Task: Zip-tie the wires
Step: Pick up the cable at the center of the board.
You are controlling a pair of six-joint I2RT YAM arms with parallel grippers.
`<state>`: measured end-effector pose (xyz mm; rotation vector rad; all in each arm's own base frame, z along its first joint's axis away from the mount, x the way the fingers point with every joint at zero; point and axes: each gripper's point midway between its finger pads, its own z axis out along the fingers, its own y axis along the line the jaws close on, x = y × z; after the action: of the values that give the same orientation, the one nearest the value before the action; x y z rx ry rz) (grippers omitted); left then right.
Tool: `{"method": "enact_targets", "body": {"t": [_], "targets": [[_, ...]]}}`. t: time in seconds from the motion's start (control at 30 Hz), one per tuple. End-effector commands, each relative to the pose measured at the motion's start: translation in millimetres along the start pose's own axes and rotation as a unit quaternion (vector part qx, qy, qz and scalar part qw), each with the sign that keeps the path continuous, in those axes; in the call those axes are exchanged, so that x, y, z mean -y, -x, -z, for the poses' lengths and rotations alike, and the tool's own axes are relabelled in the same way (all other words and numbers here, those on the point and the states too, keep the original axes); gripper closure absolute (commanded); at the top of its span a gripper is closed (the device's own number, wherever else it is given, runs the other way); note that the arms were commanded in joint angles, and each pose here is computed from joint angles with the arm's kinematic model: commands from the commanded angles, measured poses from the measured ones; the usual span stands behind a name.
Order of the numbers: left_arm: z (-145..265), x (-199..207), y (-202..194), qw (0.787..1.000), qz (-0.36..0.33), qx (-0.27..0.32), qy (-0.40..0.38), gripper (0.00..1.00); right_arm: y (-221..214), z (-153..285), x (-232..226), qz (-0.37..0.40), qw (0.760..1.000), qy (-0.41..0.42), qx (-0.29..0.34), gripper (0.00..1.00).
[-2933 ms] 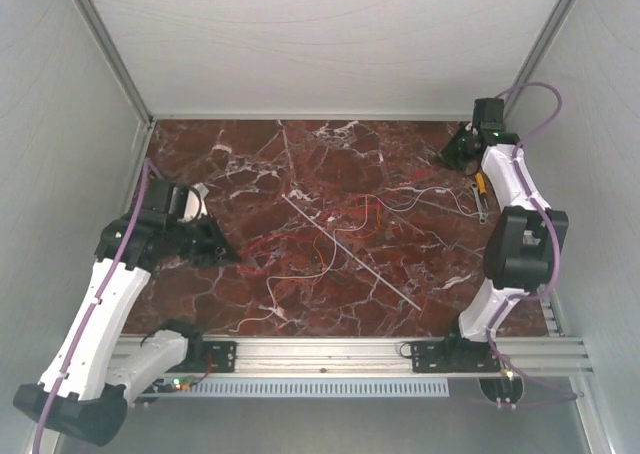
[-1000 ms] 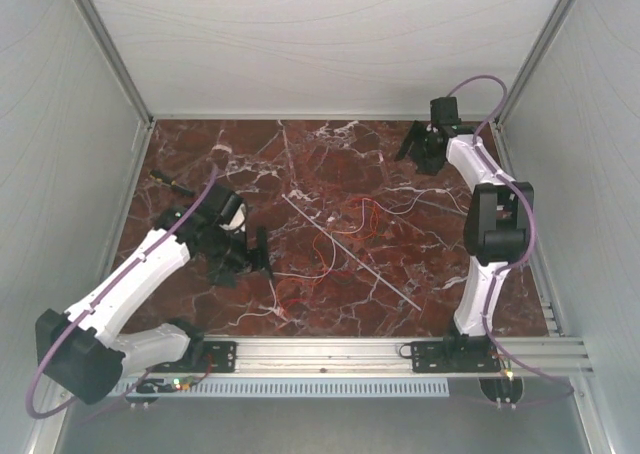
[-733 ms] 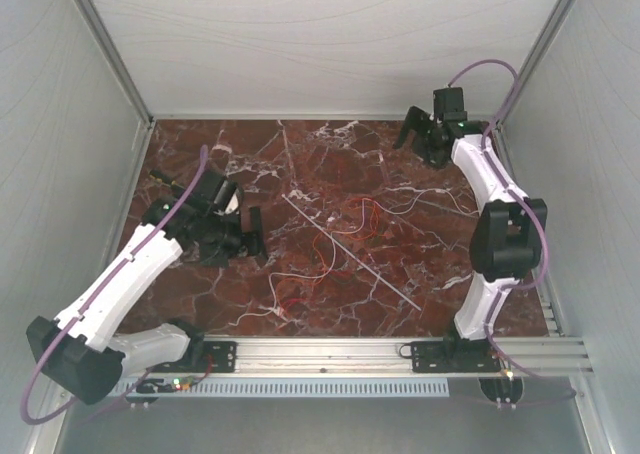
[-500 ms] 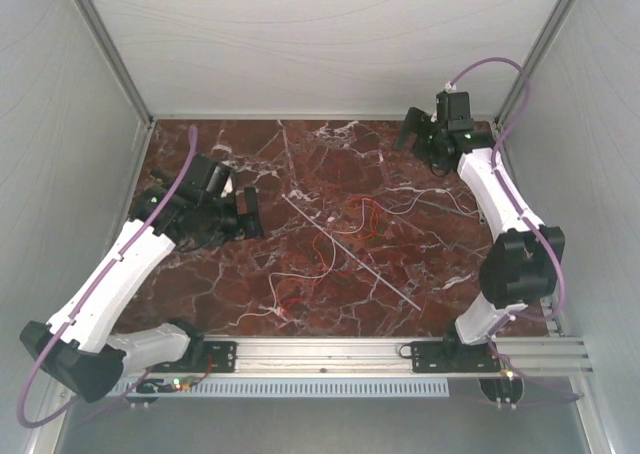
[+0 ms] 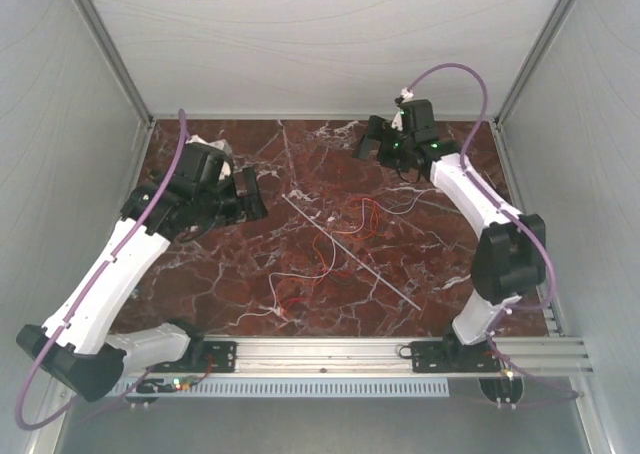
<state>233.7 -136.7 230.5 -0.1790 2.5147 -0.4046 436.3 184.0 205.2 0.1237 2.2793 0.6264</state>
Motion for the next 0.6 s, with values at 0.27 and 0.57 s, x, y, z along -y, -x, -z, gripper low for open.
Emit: {"method": "enact_targets", "body": {"t": [0.27, 0.57], "targets": [[24.8, 19.7, 9.2, 0.997, 0.010, 0.040, -0.065, 0.05, -5.5, -111.2, -33.1, -0.037, 0.997, 0.067, -0.018, 0.12], [32.9, 16.1, -5.0, 0.996, 0.035, 0.032, -0.074, 0.08, -20.2, -173.9, -28.7, -0.054, 0.995, 0.064, -0.056, 0.28]]}}
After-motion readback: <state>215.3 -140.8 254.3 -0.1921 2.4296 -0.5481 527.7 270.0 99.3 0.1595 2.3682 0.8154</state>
